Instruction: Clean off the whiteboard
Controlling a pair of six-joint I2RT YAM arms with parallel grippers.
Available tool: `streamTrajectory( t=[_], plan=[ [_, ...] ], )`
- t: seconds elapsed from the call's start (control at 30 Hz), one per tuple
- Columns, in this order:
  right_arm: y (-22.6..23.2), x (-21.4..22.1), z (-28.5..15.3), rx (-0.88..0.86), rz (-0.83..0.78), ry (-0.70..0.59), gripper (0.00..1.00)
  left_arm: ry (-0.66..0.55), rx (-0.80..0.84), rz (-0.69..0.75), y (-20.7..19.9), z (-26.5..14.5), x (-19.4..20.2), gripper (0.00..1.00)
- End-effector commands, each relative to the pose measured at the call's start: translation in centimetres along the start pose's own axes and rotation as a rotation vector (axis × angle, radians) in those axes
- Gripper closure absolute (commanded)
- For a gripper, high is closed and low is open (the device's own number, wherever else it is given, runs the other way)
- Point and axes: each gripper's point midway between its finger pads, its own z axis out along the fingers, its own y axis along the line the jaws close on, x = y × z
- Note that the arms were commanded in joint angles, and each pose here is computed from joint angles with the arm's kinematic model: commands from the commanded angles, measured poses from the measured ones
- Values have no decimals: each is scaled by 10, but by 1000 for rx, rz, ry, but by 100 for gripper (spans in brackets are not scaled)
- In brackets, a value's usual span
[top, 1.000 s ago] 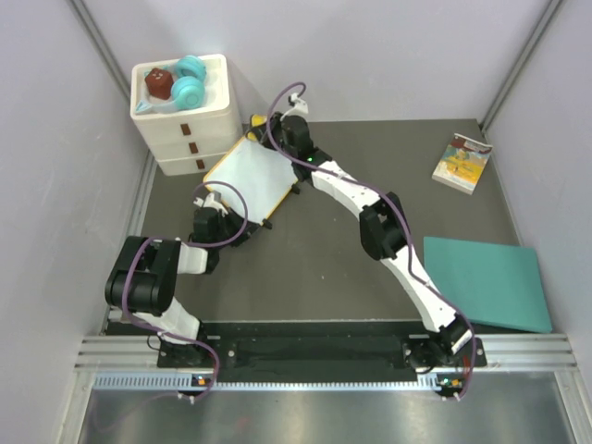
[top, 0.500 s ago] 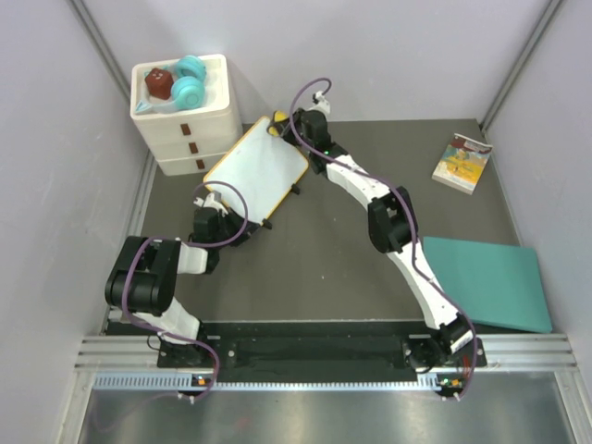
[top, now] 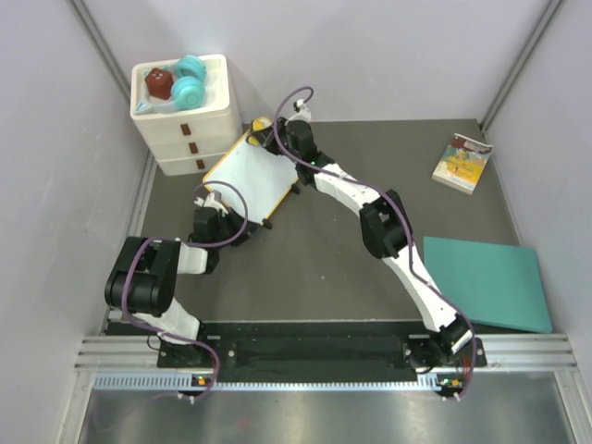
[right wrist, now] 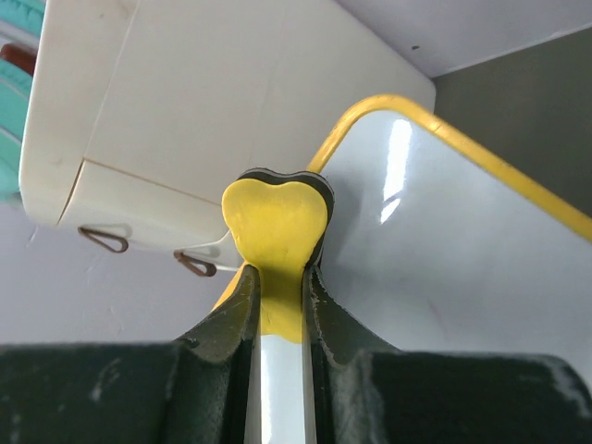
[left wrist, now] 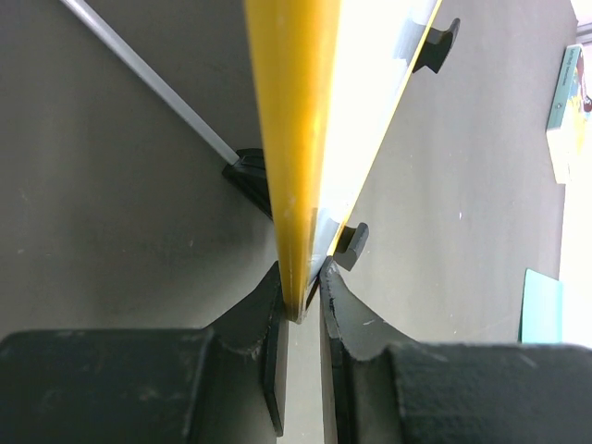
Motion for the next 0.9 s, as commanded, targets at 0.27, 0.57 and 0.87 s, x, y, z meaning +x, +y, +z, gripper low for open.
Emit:
streamTrajectory(
  t=[0.27,0.57,0.87],
  plan=[
    [-47,-21,-5,116,25,18,100,173,-186,0,49,-13,52,100],
    [-56,-21,-8,94,35,60,100,173,-181,2,48,-13,51,100],
    [3,36,-5,-14,-12,148,100,176,-180,7,48,-13,52,100]
  ],
)
